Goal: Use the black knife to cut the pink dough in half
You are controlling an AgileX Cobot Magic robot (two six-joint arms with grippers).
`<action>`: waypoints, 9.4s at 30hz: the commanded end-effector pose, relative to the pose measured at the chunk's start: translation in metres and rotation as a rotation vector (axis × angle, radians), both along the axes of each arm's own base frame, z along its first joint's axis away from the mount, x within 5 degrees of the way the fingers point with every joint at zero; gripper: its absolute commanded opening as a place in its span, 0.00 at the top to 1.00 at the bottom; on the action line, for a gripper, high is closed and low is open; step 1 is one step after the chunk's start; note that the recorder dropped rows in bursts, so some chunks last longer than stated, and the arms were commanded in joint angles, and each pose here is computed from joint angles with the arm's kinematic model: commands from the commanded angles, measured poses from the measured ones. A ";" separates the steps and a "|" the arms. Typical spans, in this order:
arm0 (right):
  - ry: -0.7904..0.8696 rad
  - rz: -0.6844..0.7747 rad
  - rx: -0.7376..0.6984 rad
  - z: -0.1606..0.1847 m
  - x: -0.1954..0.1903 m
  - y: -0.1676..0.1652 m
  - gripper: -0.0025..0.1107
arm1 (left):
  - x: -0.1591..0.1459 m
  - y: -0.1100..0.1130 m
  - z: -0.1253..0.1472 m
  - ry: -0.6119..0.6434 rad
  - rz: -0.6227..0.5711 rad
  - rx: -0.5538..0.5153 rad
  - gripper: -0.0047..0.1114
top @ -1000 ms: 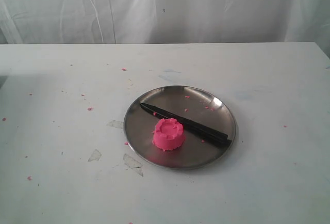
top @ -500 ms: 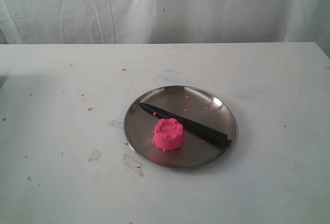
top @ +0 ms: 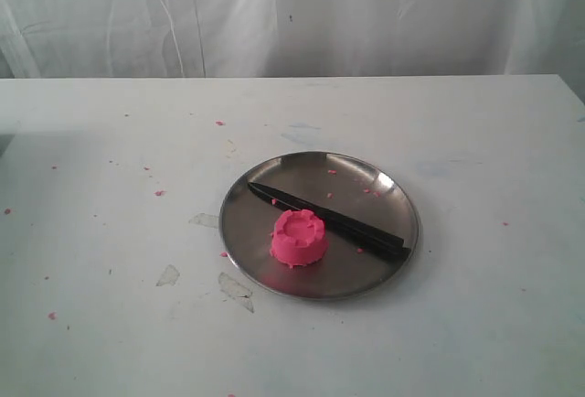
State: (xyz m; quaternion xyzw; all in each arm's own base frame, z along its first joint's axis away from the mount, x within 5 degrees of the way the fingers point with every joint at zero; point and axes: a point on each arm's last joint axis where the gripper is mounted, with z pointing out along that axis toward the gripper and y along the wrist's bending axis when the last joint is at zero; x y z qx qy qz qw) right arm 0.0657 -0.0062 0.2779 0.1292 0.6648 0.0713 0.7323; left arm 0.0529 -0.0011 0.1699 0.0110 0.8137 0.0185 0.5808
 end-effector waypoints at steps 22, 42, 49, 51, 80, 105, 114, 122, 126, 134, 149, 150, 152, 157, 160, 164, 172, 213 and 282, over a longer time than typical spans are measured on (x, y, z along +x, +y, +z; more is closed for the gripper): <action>0.469 0.099 -0.037 0.002 0.048 0.004 0.98 | 0.000 -0.001 -0.001 -0.004 -0.007 -0.008 0.96; 1.195 0.667 -0.529 -0.015 0.187 0.103 0.98 | 0.000 -0.001 -0.001 -0.004 -0.007 -0.008 0.96; 1.127 0.741 -0.604 -0.060 0.230 0.133 0.98 | 0.000 -0.001 -0.001 -0.004 -0.007 -0.008 0.96; 1.139 0.767 -0.635 -0.071 0.240 0.138 0.97 | 0.000 -0.001 -0.001 -0.004 -0.007 -0.008 0.96; 1.180 0.809 -0.709 -0.132 0.279 0.153 0.58 | 0.000 -0.001 -0.001 -0.004 -0.007 -0.008 0.96; 1.240 0.828 -0.687 -0.134 0.274 0.153 0.98 | 0.000 -0.001 -0.001 -0.004 -0.007 -0.008 0.96; 1.224 0.832 -0.698 -0.118 0.270 0.151 0.98 | 0.000 -0.001 -0.001 -0.004 -0.007 -0.008 0.96; 1.305 0.861 -0.687 -0.096 0.254 0.146 0.98 | 0.000 -0.001 -0.001 -0.004 -0.007 -0.008 0.96; 1.452 0.864 -0.703 -0.098 0.243 0.139 0.98 | 0.000 -0.001 -0.001 -0.004 -0.007 -0.008 0.96; 1.639 0.832 -0.640 -0.104 0.227 0.132 0.98 | 0.000 -0.001 -0.001 -0.004 -0.007 -0.008 0.96; 1.576 0.788 -0.601 -0.106 0.233 0.134 0.98 | 0.000 -0.001 -0.001 -0.004 -0.007 -0.008 0.96; 1.573 0.787 -0.601 -0.106 0.233 0.135 0.98 | 0.000 -0.001 -0.001 -0.004 -0.007 -0.008 0.96; 1.573 0.787 -0.601 -0.106 0.233 0.135 0.98 | 0.000 -0.001 -0.001 -0.004 -0.007 -0.008 0.96; 1.587 0.788 -0.601 -0.109 0.231 0.134 0.97 | 0.000 -0.001 -0.001 -0.004 -0.007 -0.008 0.96; 1.598 0.789 -0.601 -0.112 0.229 0.133 0.91 | 0.000 -0.001 -0.001 -0.004 -0.007 -0.008 0.96; 1.591 0.788 -0.601 -0.113 0.230 0.133 0.81 | 0.000 -0.001 -0.001 -0.004 -0.007 -0.008 0.96; 1.576 0.786 -0.599 -0.113 0.231 0.134 0.70 | 0.000 -0.001 -0.001 -0.004 -0.007 -0.008 0.96; 1.429 0.736 0.073 -0.075 0.238 0.002 0.98 | 0.000 -0.002 -0.001 -0.004 -0.025 -0.008 0.96; 1.385 1.236 0.409 -0.186 0.242 0.053 0.60 | 0.000 -0.002 -0.001 -0.004 -0.025 -0.008 0.96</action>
